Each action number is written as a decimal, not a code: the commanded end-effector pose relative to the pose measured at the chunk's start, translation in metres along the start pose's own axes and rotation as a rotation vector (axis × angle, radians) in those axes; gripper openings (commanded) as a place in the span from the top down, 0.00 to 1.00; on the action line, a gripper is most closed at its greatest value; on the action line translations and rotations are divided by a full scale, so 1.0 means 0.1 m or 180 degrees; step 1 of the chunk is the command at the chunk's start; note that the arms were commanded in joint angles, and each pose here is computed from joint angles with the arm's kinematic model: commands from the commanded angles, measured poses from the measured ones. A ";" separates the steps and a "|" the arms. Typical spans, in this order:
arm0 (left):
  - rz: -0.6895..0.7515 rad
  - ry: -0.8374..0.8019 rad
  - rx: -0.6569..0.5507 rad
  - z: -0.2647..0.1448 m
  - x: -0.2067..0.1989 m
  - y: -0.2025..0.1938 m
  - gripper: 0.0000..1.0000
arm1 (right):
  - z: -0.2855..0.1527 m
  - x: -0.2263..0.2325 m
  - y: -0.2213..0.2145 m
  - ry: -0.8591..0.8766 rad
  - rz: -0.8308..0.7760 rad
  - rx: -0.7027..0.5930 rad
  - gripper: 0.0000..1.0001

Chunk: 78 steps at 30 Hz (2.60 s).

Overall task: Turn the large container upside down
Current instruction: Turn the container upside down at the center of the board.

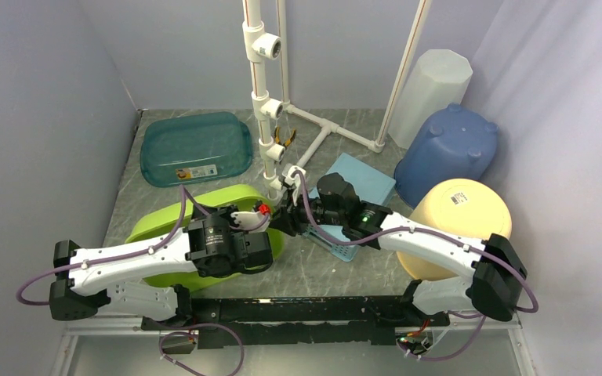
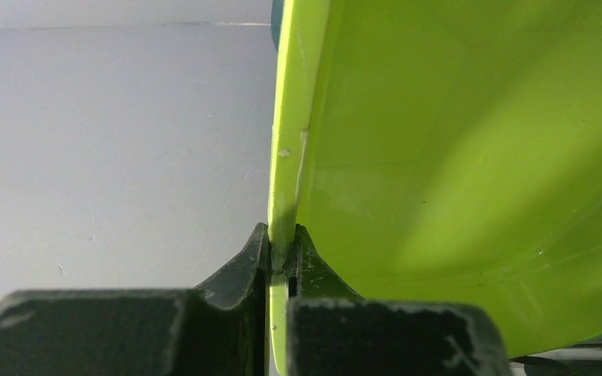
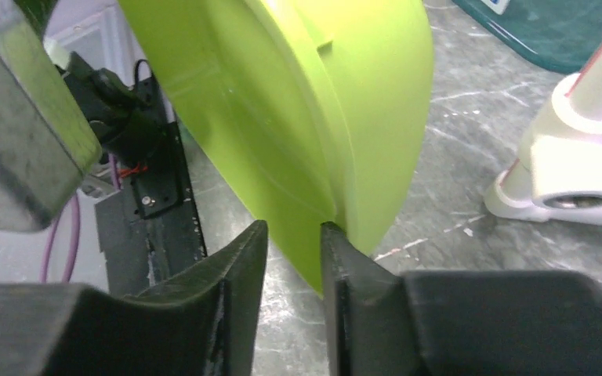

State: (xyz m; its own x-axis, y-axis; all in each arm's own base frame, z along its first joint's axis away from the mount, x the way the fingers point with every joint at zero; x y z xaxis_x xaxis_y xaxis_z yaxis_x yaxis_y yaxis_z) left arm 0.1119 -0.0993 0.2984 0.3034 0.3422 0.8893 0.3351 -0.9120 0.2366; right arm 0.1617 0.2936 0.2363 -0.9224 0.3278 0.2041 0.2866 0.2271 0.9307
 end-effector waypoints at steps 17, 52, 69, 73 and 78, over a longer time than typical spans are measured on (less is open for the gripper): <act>-0.0749 -0.0285 -0.0229 -0.10 0.01 0.04 0.97 | 0.08 0.05 0.18 0.0722 -0.0820 -0.0233 1.00; -0.0708 -0.0430 -0.0250 -0.11 -0.02 0.06 0.97 | 0.04 -0.11 0.35 0.0671 -0.1197 -0.0329 0.80; -0.1463 -0.0703 -0.0867 -0.25 0.29 0.22 0.20 | 0.05 -0.19 0.30 0.0284 -0.1235 -0.0727 1.00; -0.1926 -0.0885 -0.1109 -0.36 0.49 0.23 0.06 | 0.08 -0.23 0.21 0.0015 -0.1285 -0.0848 1.00; -0.2446 -0.0865 -0.1325 -0.48 0.80 0.26 0.05 | 0.05 -0.22 0.17 -0.0528 -0.1394 -0.1257 1.00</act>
State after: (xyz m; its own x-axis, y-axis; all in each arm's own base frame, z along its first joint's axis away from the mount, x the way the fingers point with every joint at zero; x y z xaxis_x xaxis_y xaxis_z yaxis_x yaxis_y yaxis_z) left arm 0.1017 -0.1036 0.3642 0.3723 0.8030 0.4654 0.2285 -0.5653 0.7926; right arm 0.1886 0.2945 0.2145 -0.9480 0.2852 -0.1416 -0.0899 0.1870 0.9782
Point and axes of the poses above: each gripper's point midway between its finger pads, its own z axis out along the fingers, its own x axis along the line the jaws close on, y = z × x, the point moved 8 cm from there along -z, back along the fingers, and after that the axes turned 2 degrees about -z, right-handed, at the moved point
